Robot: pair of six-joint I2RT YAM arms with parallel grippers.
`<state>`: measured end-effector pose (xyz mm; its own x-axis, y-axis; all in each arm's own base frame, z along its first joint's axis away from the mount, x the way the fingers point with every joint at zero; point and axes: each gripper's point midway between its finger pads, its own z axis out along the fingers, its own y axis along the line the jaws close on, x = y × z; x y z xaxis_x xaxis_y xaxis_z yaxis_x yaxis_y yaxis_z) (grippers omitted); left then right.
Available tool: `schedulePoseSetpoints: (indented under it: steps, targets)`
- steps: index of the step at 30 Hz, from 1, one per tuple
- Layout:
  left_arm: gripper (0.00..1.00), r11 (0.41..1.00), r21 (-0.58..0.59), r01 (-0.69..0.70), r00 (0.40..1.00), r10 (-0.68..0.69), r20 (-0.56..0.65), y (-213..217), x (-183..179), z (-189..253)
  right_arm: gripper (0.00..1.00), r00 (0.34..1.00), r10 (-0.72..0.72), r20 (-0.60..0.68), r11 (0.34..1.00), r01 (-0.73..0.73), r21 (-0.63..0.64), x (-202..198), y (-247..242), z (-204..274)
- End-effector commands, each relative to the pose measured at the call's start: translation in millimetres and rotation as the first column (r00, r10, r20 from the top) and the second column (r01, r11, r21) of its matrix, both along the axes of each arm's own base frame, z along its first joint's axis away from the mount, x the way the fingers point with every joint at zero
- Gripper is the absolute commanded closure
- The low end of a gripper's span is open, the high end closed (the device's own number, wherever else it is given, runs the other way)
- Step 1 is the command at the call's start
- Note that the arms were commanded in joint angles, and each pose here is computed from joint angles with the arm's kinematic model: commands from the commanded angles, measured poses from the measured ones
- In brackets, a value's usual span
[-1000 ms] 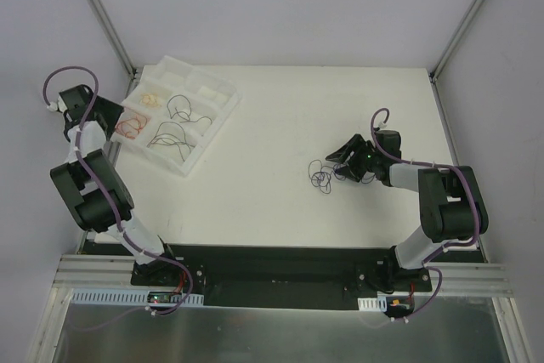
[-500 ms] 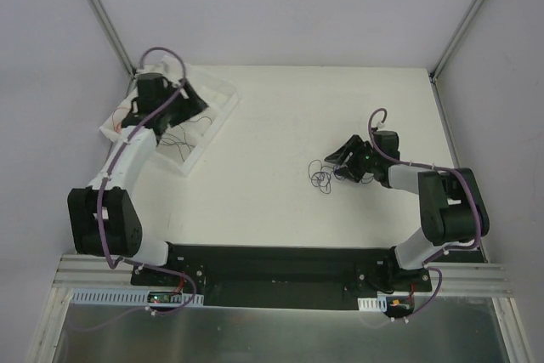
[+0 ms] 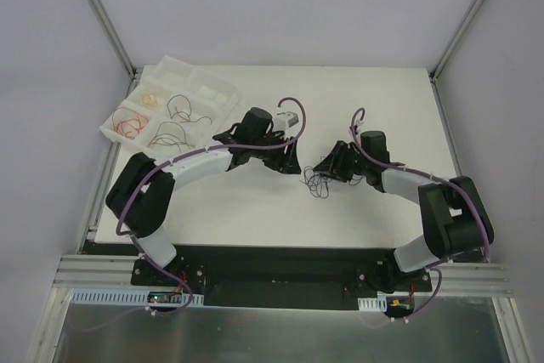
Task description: Untangle the cables
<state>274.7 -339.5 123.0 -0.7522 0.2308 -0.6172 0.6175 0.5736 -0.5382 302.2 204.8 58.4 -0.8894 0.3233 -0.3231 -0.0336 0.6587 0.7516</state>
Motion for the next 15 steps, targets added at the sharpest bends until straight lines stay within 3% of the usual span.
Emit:
schedulePoseSetpoints:
  steps: [1, 3, 8, 15]
  targets:
    - [0.47, 0.992, -0.129, 0.012, 1.000, -0.014, -0.021, -26.0, 6.4, 14.9, 0.55, 0.995, -0.089, 0.040, 0.992, 0.092, -0.091, -8.3, -22.4, 8.2]
    - [0.38, 0.993, -0.115, -0.026, 0.996, 0.016, -0.084, -29.0, 9.4, 5.6, 0.46, 0.990, -0.143, 0.013, 0.977, 0.143, -0.160, -14.7, -37.5, 2.6]
    - [0.35, 0.993, -0.119, -0.023, 0.982, 0.000, -0.191, -49.6, 9.8, -10.8, 0.39, 0.980, -0.196, 0.024, 0.962, 0.197, -0.191, -20.3, -52.7, -1.8]
    - [0.52, 0.993, -0.100, -0.056, 0.974, 0.033, -0.224, -71.2, 27.1, -21.0, 0.39, 0.984, -0.172, 0.055, 0.964, 0.179, -0.198, 9.6, -45.6, 7.2]
